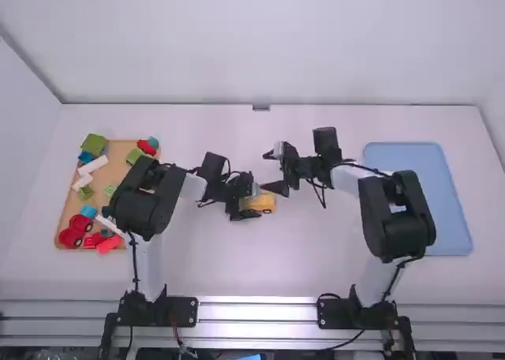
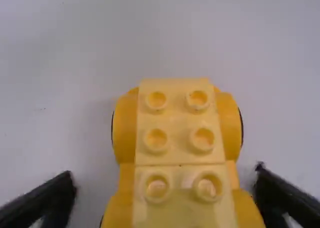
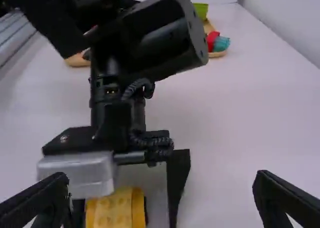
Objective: Assemble lego blocks to make yellow taxi
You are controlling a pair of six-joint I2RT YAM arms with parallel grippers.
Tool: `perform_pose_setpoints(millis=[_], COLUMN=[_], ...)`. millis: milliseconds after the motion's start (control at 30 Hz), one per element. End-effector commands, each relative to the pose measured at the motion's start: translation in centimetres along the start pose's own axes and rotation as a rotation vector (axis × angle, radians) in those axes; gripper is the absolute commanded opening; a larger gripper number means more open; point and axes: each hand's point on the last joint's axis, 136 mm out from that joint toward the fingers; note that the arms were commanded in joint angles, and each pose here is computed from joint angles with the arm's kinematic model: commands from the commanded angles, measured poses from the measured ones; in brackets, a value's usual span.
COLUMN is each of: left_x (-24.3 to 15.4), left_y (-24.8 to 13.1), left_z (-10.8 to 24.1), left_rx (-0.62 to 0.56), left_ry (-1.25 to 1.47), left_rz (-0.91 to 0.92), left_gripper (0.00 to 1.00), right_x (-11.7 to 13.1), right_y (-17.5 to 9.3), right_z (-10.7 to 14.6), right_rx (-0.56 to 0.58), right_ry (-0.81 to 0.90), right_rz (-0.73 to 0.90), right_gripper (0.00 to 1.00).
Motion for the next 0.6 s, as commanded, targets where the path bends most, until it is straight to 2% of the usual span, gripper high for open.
perform_pose_setpoints(millis=[0, 267, 333, 400, 433, 567], left_x=[-0.5, 0.8, 1.2, 1.3, 1.4, 3.3], left_y=[0.1, -5.3, -8.9, -10.3, -12.1, -18.6], left_z=[1.4, -3.6, -5.9, -6.6, -7.2, -6.4], left_rx=[0.039, -0.042, -0.054, -0.058, -0.057, 0.018], left_ry=[-0.027, 0.007, 0.02, 0.018, 0.016, -0.138], left_rz=[-0.001, -0.076, -0.146, -0.172, -0.212, -0.441], left_gripper=[0.99, 0.99, 0.99, 0.99, 0.99, 0.99], right_x=[-1.2, -2.5, -3.0, -3.2, -3.3, -3.7], right_y=[-0.1, -0.2, -0.2, 0.0, 0.3, 1.3], right_z=[0.0, -1.1, -1.7, -2.2, -2.8, -4.9], right_rx=[0.014, -0.021, -0.039, -0.05, -0.064, -0.092], right_ry=[0.075, 0.13, 0.118, 0.107, 0.091, 0.045], right_rz=[0.034, 0.073, 0.086, 0.09, 0.09, 0.077], right_gripper=[0.98, 0.98, 0.97, 0.98, 0.98, 0.98])
Point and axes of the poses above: each hand's point on the last joint's axis, 136 mm out from that joint toward the fingers, its own y axis out along the fingers, its own x axis along the line the jaws close on, z = x × y, and after that the axes turned 9 degrees about -y, right-handed
